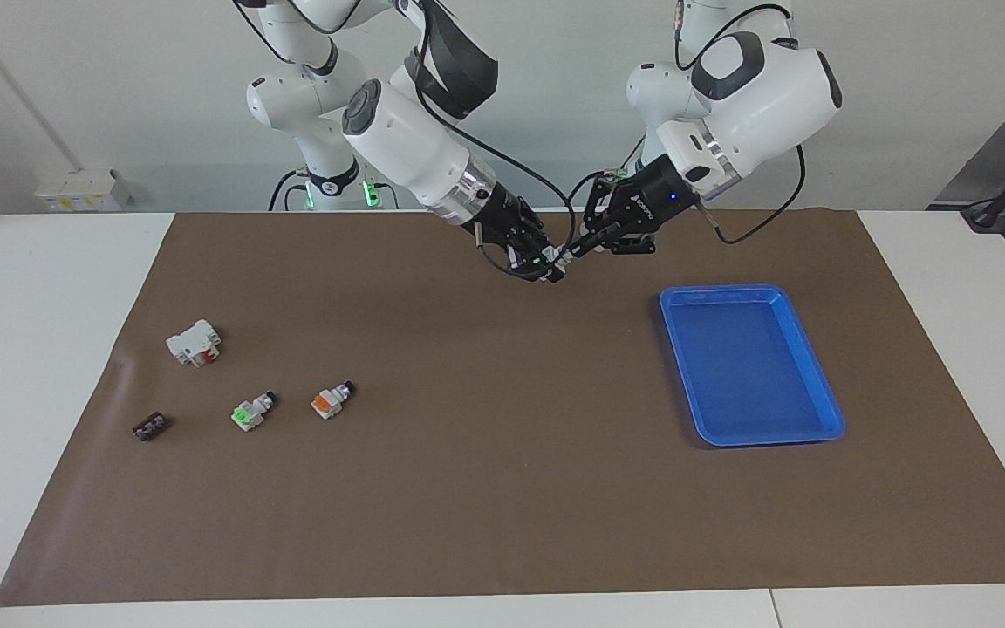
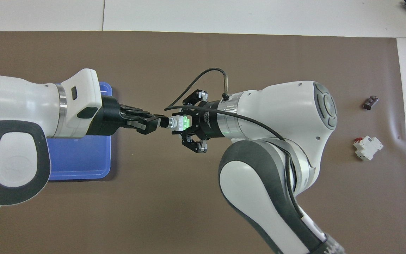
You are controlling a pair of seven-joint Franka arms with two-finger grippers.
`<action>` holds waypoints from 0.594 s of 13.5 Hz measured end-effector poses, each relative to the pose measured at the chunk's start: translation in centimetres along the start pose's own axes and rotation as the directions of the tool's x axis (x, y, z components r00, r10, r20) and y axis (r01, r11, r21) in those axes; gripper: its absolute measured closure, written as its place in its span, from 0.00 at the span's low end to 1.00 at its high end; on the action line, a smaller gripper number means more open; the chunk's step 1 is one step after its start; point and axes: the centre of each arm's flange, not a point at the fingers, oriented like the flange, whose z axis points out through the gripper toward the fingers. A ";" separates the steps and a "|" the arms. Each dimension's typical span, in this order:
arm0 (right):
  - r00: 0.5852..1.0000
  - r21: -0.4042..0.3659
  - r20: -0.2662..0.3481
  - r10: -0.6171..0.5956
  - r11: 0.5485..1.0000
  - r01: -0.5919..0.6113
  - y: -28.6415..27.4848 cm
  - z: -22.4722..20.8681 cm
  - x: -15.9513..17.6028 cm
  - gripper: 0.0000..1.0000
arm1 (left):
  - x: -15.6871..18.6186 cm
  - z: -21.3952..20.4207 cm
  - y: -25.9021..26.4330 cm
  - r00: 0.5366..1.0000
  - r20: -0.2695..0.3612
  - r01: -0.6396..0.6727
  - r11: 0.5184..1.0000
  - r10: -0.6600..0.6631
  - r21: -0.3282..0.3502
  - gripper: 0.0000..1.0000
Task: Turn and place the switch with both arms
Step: 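Close the left gripper on the switch held by the right gripper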
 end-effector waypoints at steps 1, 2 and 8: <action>1.000 -0.005 -0.002 0.000 1.000 0.000 0.2 0.2 0.0 0.59 | -0.1 0.1 0.1 0.998 0.015 -0.056 0.998 0.056 0.010 0.90; 1.000 -0.009 -0.003 0.000 1.000 0.000 0.2 0.3 0.1 0.59 | -0.1 0.2 0.2 0.995 0.024 -0.097 0.995 0.096 0.013 0.90; 1.000 -0.028 -0.006 -0.001 1.000 0.001 0.7 0.3 0.1 0.59 | -0.3 0.3 0.5 0.970 0.052 -0.236 0.972 0.236 -0.005 0.90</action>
